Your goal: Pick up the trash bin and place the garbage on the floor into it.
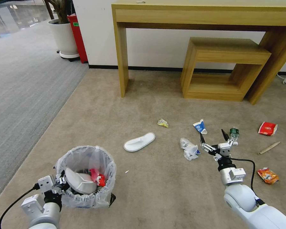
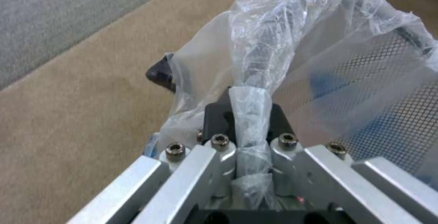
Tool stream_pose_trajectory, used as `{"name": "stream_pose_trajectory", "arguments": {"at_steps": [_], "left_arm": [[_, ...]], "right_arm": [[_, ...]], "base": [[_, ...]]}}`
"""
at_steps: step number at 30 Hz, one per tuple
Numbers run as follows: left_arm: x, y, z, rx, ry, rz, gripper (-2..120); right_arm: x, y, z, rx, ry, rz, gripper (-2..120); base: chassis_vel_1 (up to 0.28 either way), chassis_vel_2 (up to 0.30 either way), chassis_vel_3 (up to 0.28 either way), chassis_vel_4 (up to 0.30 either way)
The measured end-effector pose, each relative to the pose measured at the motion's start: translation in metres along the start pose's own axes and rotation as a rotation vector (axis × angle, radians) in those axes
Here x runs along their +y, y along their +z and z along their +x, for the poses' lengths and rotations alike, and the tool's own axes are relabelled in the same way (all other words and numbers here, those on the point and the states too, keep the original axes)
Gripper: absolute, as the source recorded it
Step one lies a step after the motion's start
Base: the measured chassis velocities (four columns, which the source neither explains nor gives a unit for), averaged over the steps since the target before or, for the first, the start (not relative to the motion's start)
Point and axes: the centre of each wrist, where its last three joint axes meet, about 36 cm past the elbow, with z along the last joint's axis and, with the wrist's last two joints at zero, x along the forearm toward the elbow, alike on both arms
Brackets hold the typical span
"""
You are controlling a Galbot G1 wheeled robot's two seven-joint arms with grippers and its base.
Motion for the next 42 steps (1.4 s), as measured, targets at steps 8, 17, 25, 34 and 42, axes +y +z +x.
{"name": "stream_pose_trajectory", "arguments": {"at_steps": [8,17,25,34,42], "left_arm": [[0.004,-0.006,-0.002,-0.019,-0.012,0.003,3],[0.011,-0.008,-0.006,-0.026,-0.029,0.010,3],[0.015,-0.010,-0.006,-0.030,-0.034,0.012,3],[0.013,-0.010,-0.007,-0.030,-0.033,0.016,3],[0.013,-0.010,-0.007,-0.029,-0.034,0.017,3]], "right_arm": [[0.003,-0.001,0.003,0.000,-0.009,0.001,98],[0.000,0.000,0.007,0.000,-0.006,0.004,98],[0.004,-0.001,0.005,-0.002,-0.009,-0.014,98],[0.002,-0.001,0.004,0.000,-0.010,-0.012,98],[0.002,0.000,0.002,-0.001,-0.011,-0.012,98]], "base": [[-0.115,0.117,0.122,-0.110],[-0.096,0.107,0.094,-0.100],[-0.014,0.026,0.019,-0.024],[-0.021,0.016,0.017,-0.015],[-0.018,0.025,0.019,-0.015]]}}
